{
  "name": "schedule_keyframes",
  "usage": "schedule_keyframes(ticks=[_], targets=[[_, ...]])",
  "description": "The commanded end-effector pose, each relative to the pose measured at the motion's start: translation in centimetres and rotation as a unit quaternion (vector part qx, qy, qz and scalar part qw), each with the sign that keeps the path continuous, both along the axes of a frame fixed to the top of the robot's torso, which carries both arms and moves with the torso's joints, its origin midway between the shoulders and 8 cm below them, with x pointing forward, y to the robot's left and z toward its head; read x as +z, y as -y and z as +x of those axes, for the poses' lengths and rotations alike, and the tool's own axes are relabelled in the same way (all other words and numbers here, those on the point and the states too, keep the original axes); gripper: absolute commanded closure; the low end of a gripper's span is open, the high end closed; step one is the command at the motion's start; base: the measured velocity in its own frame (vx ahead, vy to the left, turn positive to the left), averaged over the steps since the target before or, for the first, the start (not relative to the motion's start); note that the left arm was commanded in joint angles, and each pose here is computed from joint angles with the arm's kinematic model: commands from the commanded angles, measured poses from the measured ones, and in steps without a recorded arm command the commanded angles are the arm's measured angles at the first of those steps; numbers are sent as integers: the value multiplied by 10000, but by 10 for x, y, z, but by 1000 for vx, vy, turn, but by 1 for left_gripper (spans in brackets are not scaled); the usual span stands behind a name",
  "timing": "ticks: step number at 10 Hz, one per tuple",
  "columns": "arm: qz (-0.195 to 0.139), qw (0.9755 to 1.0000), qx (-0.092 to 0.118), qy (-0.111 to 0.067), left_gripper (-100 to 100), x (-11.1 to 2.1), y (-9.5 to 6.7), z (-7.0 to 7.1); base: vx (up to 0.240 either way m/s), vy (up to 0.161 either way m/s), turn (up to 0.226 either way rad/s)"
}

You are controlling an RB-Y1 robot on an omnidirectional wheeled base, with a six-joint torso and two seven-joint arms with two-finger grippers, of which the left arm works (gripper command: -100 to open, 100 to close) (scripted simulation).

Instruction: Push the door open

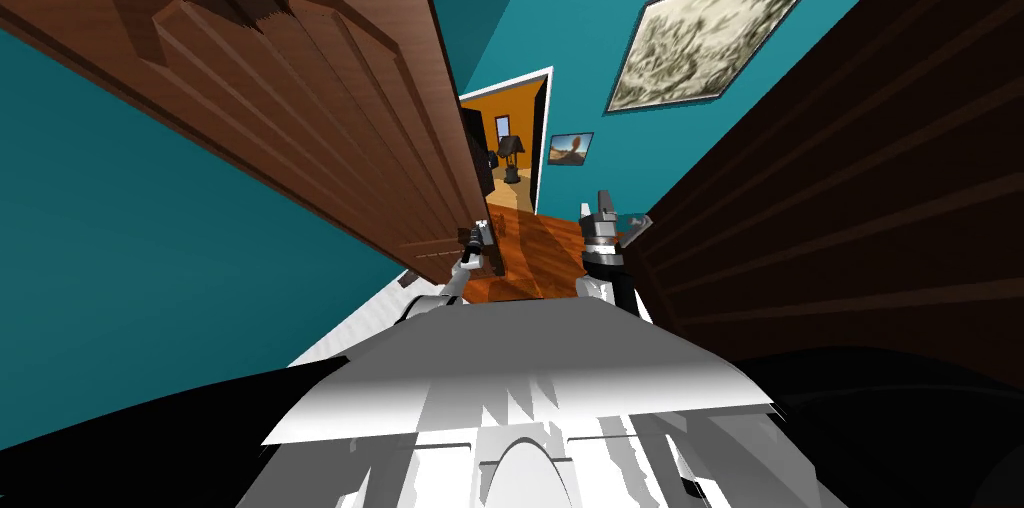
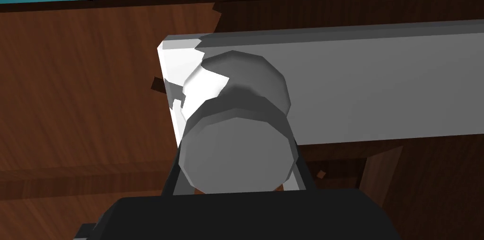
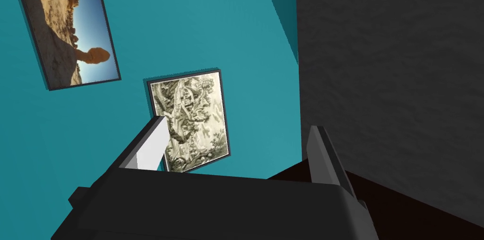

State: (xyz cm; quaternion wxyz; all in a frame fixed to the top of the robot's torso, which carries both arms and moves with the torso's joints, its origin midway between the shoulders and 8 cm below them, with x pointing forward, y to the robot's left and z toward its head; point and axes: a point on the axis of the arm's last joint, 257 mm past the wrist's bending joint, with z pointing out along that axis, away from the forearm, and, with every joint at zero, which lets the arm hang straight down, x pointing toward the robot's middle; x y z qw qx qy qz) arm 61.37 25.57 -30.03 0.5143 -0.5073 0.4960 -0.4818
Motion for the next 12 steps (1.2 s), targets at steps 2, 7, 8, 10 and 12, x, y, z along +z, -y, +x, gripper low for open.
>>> schedule_keyframes(ticks=[2, 7, 8, 10, 12], targets=[[-16, 9998, 185, 47, 100, 4, -18, 0, 164, -122, 66], [-68, 9989, 466, 46, 100, 4, -45, -2, 155, -120, 74], [-78, 9986, 512, 46, 100, 4, -49, -3, 171, -97, 70], [-98, 9981, 603, 45, 100, 4, -58, -3, 138, -107, 58], [-73, 9974, 711, 46, 100, 4, -72, -6, 96, -32, 44]])
